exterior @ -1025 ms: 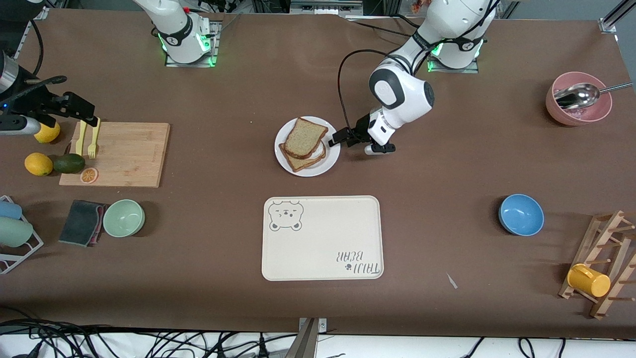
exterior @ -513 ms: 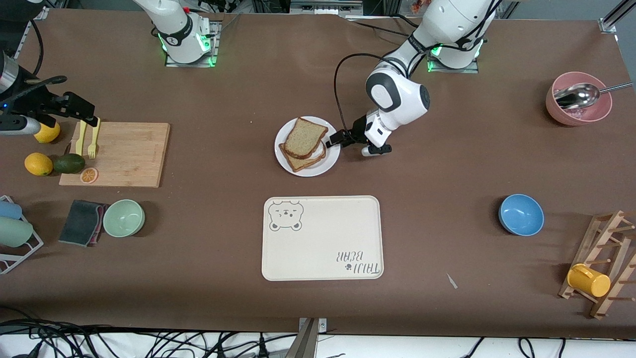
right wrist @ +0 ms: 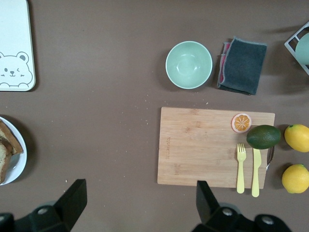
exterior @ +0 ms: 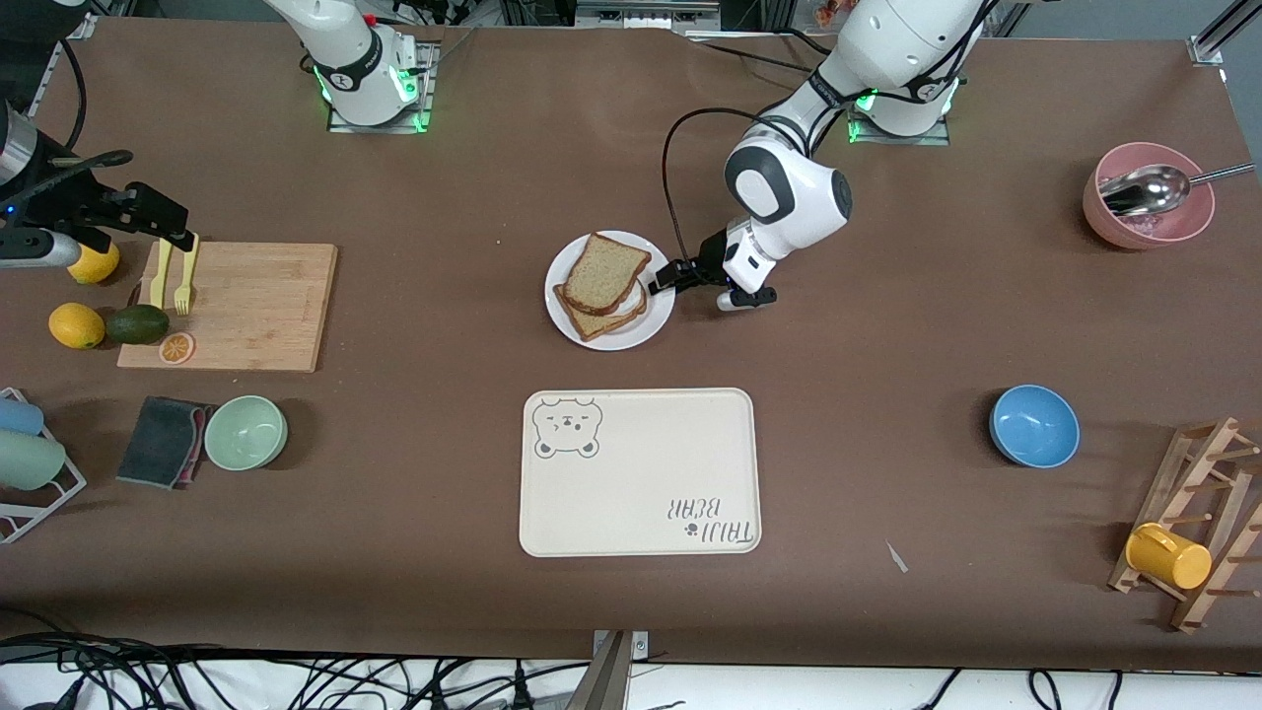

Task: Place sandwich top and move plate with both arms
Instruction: 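Close the left gripper on the plate rim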

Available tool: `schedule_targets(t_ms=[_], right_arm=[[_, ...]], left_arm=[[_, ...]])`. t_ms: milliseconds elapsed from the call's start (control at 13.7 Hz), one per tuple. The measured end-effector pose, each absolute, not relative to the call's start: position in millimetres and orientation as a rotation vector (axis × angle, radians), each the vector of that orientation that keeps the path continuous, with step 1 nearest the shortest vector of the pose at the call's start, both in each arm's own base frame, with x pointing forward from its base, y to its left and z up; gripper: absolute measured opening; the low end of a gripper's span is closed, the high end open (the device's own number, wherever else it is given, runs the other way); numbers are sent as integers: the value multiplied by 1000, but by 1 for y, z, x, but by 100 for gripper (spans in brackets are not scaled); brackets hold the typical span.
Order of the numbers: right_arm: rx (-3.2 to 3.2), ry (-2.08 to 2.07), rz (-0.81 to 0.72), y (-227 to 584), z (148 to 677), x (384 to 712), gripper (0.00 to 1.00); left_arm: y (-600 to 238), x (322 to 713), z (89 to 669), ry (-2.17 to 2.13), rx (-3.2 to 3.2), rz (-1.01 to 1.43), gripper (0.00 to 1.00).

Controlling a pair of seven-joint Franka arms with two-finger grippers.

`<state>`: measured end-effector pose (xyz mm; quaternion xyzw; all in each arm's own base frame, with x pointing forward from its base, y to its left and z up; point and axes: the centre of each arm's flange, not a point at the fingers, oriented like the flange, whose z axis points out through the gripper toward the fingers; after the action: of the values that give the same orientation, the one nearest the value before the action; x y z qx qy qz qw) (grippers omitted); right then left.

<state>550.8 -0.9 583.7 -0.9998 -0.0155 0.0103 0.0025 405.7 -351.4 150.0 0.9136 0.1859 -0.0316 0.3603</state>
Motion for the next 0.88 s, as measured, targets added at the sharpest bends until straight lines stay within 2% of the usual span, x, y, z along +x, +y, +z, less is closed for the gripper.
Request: schedule_targets(t_ms=[146, 293, 366, 439, 586, 659, 879], right_arm=[[-3136, -49, 32, -1, 584, 551, 100], [-3136, -49, 32, -1, 584, 551, 100], [-3136, -49, 32, -1, 584, 551, 100], [-3136, -49, 32, -1, 584, 551, 100], [-3136, -49, 32, -1, 584, 551, 100], [-3136, -49, 32, -1, 584, 551, 100], [-3136, -49, 32, -1, 584, 551, 100]], left_arm=[[-351, 405, 149, 480, 2355, -84, 56], [-351, 405, 148, 481, 2356, -86, 44], [-351, 405, 148, 481, 2356, -87, 44], [-351, 405, 147, 482, 2357, -87, 37], [-351, 405, 147, 482, 2357, -88, 34], [-351, 404, 147, 483, 2357, -89, 30], [-351, 405, 147, 483, 2358, -88, 26]])
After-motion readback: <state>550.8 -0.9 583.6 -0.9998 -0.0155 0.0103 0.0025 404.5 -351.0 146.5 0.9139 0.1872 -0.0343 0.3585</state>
